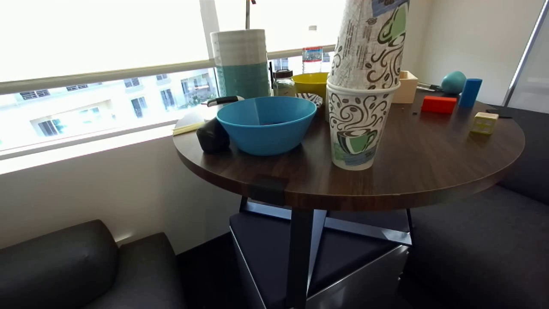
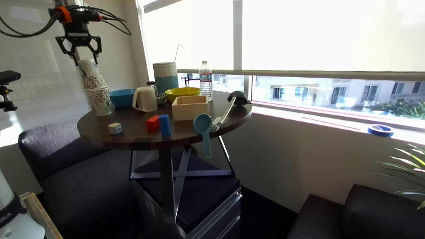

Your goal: Cover the cup using the other cup

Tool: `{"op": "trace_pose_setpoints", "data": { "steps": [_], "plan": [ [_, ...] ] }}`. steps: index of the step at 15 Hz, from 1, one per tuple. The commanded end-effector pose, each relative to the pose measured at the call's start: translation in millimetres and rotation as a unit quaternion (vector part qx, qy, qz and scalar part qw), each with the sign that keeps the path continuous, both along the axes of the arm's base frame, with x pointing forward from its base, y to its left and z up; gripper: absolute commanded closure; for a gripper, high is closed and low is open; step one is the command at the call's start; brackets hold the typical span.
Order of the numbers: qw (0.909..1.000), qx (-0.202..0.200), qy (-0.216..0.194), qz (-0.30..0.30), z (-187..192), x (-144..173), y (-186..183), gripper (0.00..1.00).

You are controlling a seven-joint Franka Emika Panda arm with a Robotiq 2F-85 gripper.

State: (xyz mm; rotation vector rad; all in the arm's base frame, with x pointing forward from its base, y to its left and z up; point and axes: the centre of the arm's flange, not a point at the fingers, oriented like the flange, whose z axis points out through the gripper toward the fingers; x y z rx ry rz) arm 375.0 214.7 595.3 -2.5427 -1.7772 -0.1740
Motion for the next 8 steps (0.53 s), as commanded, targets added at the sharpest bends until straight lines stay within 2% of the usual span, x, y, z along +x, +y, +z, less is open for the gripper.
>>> {"op": "trace_pose_setpoints", "data": {
  "steps": [1,8],
  "plan": [
    [0.9998,-0.01,0.005,0.016,10.5,10.6,5.9,0.6],
    [0.9995,-0.017,0.016,0.023,12.1,11.1,3.3,0.6]
  ]
}}
